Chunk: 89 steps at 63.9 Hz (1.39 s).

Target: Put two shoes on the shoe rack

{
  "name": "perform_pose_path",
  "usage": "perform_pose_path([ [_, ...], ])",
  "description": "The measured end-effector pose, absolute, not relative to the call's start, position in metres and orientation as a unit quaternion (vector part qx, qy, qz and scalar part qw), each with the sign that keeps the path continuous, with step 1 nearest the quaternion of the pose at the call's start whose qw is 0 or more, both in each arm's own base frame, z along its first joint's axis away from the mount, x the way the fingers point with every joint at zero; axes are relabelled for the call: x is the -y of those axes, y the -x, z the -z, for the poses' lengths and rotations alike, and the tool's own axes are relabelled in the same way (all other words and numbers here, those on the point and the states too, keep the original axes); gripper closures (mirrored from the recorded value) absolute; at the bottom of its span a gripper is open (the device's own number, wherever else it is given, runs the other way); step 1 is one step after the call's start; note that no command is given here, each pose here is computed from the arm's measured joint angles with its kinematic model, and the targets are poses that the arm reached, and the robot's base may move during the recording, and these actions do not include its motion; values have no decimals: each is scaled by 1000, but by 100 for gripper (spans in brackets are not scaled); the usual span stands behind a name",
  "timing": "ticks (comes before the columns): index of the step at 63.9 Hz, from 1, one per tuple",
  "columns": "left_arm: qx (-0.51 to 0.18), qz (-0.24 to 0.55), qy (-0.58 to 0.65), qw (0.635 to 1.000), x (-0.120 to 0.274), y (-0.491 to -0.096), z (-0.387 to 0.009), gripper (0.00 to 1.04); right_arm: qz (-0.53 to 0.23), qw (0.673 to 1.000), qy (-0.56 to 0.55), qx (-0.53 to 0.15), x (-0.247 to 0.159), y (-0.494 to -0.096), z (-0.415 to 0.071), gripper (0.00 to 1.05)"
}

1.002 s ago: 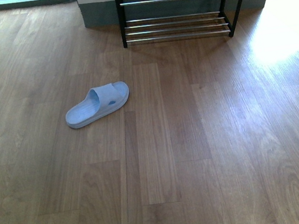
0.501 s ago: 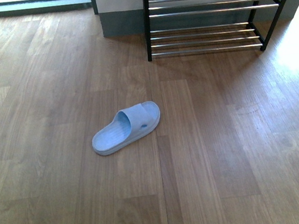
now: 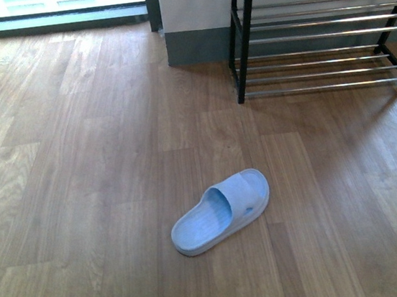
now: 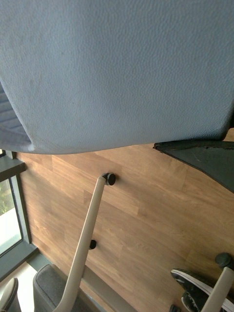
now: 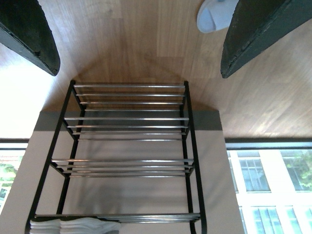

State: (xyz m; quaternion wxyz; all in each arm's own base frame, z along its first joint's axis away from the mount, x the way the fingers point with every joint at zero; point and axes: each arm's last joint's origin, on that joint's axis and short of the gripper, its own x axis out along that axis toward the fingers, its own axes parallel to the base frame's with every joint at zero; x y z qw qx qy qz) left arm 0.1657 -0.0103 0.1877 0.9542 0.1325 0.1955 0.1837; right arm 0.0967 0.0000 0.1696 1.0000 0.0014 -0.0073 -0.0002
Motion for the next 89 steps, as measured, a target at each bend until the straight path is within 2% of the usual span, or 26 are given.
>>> perform_pose_path([
  [34, -196, -186, -133, 954, 10, -166, -188, 103, -2, 1000, -1, 7, 0, -97, -170, 9],
  [38, -196, -185, -133, 954, 10, -166, -188, 103, -73, 996, 40, -40, -4, -101, -162, 9],
  [43, -196, -184, -133, 954, 10, -166, -188, 103, -89, 991, 66, -68, -14, -119, -158, 9],
  [57, -196, -184, -133, 954, 10, -166, -188, 103, -85, 979, 95, -161, -37, -187, -134, 9],
  [65, -196, -184, -133, 954, 10, -166, -188, 103, -72, 962, 94, -246, -46, -229, -94, 9],
  [75, -196, -184, -133, 954, 10, -166, -188, 103, -56, 934, 69, -346, -51, -256, -39, 9],
  [89, -196, -184, -133, 954, 10, -166, -188, 103, -51, 911, 53, -405, -71, -274, 16, 9],
])
